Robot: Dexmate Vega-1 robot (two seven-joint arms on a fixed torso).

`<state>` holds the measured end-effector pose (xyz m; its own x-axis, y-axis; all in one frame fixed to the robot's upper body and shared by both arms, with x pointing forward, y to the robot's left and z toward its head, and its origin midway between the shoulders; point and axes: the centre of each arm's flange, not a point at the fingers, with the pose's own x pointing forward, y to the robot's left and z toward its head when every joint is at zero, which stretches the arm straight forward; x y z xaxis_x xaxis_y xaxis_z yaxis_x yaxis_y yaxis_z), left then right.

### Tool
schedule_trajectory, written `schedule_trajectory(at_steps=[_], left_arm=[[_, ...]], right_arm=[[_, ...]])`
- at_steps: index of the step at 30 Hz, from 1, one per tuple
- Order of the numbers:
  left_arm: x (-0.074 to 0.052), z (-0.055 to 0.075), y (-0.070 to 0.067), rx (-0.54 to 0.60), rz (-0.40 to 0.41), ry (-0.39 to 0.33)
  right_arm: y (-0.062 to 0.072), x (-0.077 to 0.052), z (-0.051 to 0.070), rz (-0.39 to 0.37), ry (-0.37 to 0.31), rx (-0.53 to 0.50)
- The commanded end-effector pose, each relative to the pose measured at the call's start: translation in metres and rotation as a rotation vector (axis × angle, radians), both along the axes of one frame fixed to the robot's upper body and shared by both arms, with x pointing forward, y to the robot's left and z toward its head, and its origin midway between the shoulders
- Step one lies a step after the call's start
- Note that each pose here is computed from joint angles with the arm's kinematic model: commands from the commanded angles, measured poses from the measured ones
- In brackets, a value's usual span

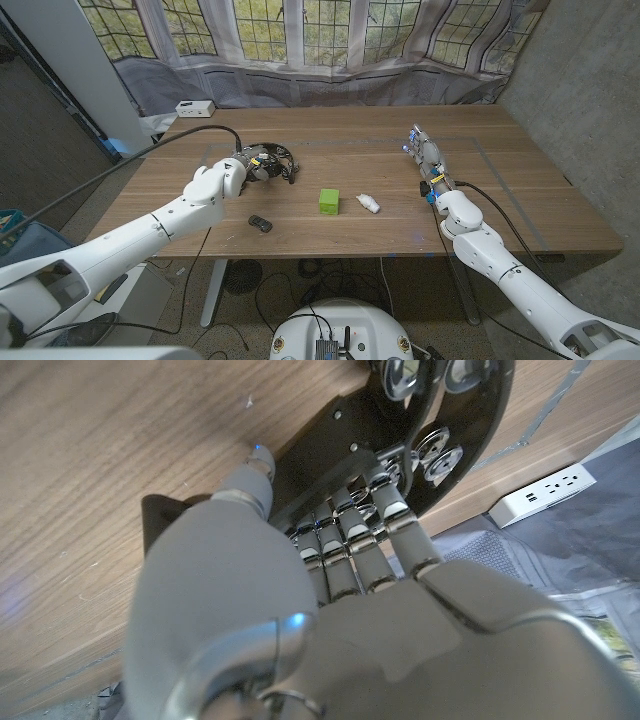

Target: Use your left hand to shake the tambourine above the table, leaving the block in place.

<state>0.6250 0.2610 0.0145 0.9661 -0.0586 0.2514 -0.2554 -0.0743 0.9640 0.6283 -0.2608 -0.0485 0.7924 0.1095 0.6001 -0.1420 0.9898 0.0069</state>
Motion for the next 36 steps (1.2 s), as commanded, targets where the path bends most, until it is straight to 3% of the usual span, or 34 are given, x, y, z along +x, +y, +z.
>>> schedule_trajectory(at_steps=[1, 9, 24, 36], left_arm=[[0.004, -0.01, 0.001, -0.017, 0.025, -0.033], [0.006, -0.012, 0.0, -0.035, 0.025, -0.059], [0.015, -0.019, -0.009, -0.04, -0.002, -0.027], [0.016, -0.022, -0.008, -0.155, -0.023, -0.041]], right_arm=[[-0.002, 0.0, -0.004, -0.002, 0.006, 0.002], [-0.001, 0.001, -0.006, 0.002, 0.013, 0.01], [-0.003, 0.0, -0.006, 0.003, 0.015, -0.001], [-0.004, 0.0, -0.01, 0.006, 0.025, 0.011]])
